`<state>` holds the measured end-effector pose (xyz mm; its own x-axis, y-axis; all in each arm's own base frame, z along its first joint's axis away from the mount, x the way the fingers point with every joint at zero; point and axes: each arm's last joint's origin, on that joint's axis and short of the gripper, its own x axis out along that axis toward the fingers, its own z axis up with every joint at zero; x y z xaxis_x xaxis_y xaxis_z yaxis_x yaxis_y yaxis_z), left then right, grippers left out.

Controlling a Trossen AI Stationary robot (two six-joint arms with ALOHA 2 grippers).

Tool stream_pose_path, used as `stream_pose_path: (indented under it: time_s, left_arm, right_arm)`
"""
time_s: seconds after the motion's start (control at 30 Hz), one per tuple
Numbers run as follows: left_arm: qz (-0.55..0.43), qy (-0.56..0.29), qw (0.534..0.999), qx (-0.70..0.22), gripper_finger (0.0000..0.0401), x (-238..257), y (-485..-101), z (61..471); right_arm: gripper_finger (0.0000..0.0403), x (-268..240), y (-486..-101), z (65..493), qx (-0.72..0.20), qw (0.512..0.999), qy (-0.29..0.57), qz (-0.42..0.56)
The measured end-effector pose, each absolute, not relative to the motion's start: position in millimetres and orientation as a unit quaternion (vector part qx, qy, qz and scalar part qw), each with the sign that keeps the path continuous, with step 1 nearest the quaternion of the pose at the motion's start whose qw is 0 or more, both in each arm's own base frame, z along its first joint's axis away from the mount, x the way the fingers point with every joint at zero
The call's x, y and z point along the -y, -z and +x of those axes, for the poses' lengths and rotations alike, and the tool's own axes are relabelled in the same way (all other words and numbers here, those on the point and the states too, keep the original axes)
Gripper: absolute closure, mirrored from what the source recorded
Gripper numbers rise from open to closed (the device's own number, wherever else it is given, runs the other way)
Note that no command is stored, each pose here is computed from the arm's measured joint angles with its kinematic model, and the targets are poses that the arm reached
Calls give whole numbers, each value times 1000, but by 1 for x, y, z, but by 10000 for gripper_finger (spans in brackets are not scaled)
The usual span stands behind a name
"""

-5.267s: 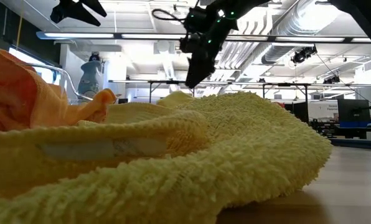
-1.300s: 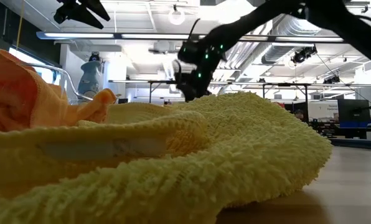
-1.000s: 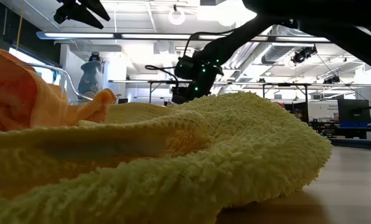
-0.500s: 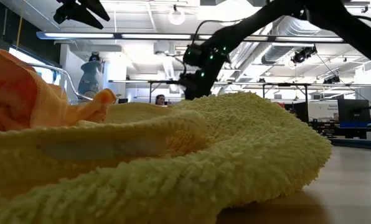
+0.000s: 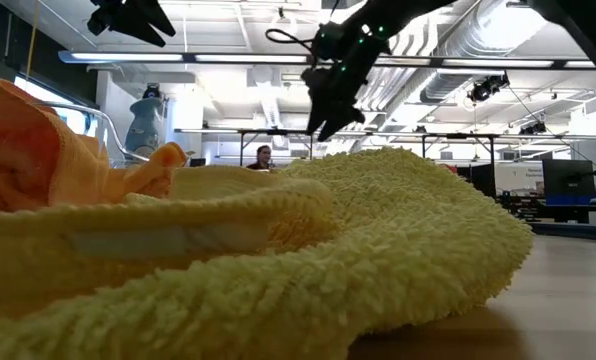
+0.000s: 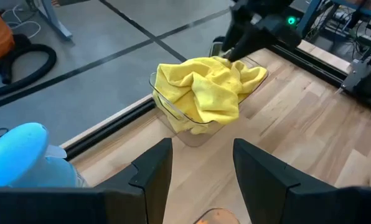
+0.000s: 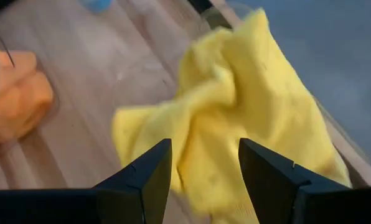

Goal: Sort microfiber towel by color & place in baskets
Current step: Put the orange microfiber towel into the bottom transparent bin

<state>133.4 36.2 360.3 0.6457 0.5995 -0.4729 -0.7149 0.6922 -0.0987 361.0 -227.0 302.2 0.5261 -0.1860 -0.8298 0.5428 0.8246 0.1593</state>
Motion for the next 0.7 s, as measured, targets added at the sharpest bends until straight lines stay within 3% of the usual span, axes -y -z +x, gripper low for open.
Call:
stream_pose_path:
  time_s: [0.2,0.47,0.7]
  left_arm:
    - [-134,-377,893,-207,243,-37,-360,133]
    - [-139,-380,889,-214,243,-38,-358,138]
    - [-164,-377,874,-258,243,-42,-347,169]
  right_arm:
    - [219,203,-297,338,-430,848,220,219]
    - [219,151,-304,266,-357,870,264,214]
    - [219,124,-302,205,-323,864,318,219]
